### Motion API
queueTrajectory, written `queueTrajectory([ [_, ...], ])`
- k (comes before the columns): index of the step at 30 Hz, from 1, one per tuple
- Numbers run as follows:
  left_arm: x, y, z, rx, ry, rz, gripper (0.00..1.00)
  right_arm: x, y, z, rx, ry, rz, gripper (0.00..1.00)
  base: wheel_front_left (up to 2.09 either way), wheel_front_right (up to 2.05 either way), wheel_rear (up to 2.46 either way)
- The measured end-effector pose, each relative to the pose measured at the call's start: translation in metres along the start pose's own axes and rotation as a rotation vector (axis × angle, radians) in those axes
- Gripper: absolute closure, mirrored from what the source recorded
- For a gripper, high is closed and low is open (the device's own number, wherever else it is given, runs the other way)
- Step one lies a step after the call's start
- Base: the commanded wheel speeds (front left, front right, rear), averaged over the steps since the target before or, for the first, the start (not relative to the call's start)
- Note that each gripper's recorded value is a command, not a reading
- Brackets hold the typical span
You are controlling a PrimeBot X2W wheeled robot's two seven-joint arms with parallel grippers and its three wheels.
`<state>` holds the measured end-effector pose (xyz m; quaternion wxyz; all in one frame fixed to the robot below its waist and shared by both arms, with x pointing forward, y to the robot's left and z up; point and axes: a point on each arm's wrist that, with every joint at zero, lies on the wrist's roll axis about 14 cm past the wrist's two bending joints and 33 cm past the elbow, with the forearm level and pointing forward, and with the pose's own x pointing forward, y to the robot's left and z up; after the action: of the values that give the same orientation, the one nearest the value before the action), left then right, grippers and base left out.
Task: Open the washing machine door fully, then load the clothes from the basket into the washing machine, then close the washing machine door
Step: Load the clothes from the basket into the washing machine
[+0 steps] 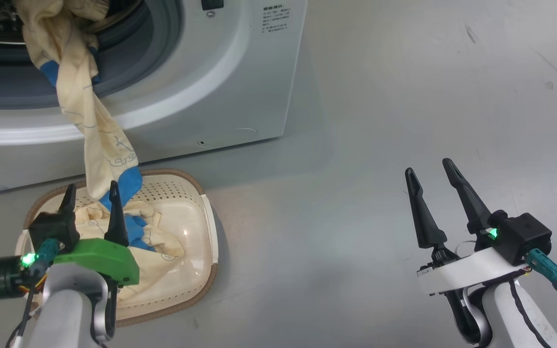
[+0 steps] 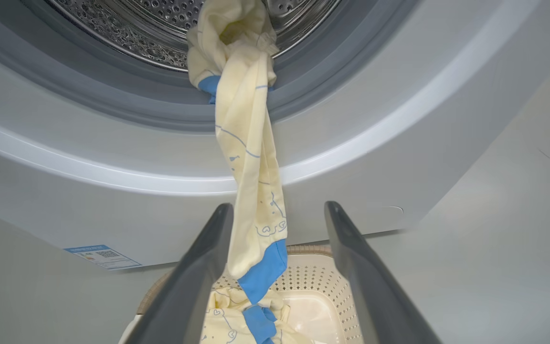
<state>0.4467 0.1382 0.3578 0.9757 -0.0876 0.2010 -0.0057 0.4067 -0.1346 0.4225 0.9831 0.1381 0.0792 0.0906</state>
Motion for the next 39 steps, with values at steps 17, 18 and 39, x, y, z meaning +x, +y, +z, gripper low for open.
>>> queueTrajectory([
  [17,0.077,0.014,-0.049,0.081,0.253,0.012,0.00,0.027,-0.013,-0.017,0.007,0.028,-0.020,0.00,0.00,0.00,0.00],
  [18,0.080,0.014,-0.053,0.080,0.268,0.014,0.00,0.027,-0.015,-0.017,0.006,0.029,-0.024,0.00,0.00,0.00,0.00],
  [39,0.099,0.028,-0.076,0.034,0.411,0.064,1.00,0.022,-0.029,-0.018,0.008,0.039,-0.072,0.00,0.00,0.00,0.00],
])
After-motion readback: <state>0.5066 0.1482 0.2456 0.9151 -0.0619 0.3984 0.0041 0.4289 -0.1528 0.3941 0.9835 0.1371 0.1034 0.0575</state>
